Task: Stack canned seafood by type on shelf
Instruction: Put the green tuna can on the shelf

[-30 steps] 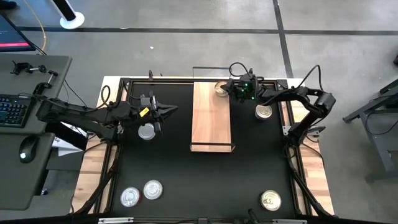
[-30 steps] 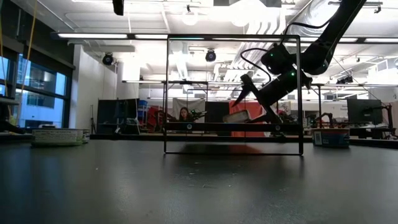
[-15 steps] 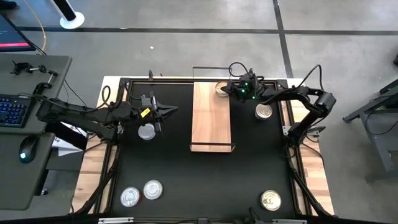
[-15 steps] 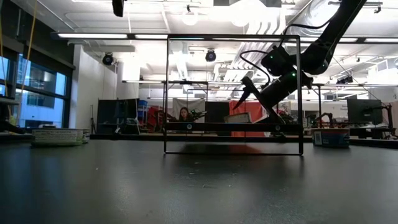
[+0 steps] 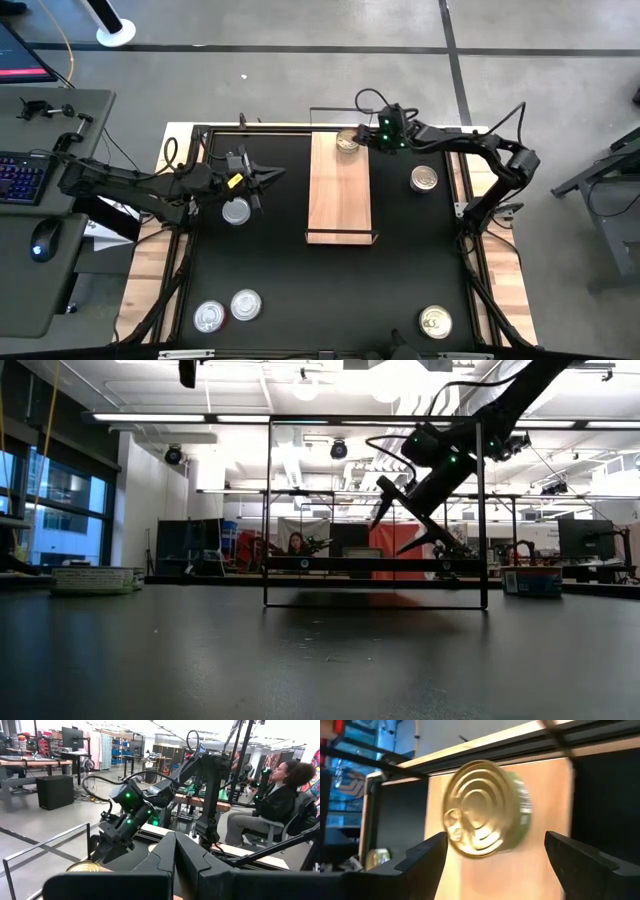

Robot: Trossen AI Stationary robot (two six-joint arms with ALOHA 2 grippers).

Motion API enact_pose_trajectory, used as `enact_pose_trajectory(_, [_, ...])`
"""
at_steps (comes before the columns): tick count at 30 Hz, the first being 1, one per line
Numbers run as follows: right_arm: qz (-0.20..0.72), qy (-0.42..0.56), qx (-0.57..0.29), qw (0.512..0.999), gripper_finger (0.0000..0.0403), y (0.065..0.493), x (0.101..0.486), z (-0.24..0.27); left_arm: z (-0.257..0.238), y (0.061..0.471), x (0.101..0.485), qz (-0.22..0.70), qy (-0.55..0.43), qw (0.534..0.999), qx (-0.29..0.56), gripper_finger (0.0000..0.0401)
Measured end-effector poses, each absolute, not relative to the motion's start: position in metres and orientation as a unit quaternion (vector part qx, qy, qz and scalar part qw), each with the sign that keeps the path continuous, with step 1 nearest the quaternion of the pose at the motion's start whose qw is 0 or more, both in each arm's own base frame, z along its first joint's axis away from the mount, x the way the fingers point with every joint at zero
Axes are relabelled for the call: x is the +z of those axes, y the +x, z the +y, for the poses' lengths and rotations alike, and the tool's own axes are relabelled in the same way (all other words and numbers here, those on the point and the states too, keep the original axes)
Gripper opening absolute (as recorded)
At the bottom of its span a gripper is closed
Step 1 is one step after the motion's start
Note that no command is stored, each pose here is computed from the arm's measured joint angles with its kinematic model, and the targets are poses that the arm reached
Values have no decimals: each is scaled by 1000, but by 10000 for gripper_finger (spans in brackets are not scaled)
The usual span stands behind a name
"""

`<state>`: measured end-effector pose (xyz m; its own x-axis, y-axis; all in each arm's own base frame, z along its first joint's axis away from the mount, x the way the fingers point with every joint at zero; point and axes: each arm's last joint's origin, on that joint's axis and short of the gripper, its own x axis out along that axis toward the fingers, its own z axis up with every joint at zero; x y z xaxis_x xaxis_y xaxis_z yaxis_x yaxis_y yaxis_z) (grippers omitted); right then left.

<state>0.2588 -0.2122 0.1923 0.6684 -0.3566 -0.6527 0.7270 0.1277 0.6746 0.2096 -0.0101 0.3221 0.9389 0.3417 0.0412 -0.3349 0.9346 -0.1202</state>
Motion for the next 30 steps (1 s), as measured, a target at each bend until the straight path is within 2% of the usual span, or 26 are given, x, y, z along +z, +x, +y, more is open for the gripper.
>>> enact_pose_trajectory(12, [176, 529, -366, 745, 323, 264, 199, -211, -10, 210, 321, -24, -55, 983, 172, 0])
enact_pose_trajectory(21, [153, 482, -418, 755, 323, 267, 201, -211, -10, 210, 321, -24, -55, 983, 172, 0])
enact_pose_trajectory(30, [152, 493, -399, 758, 323, 273, 192, -214, -10, 210, 321, -25, -63, 983, 172, 0])
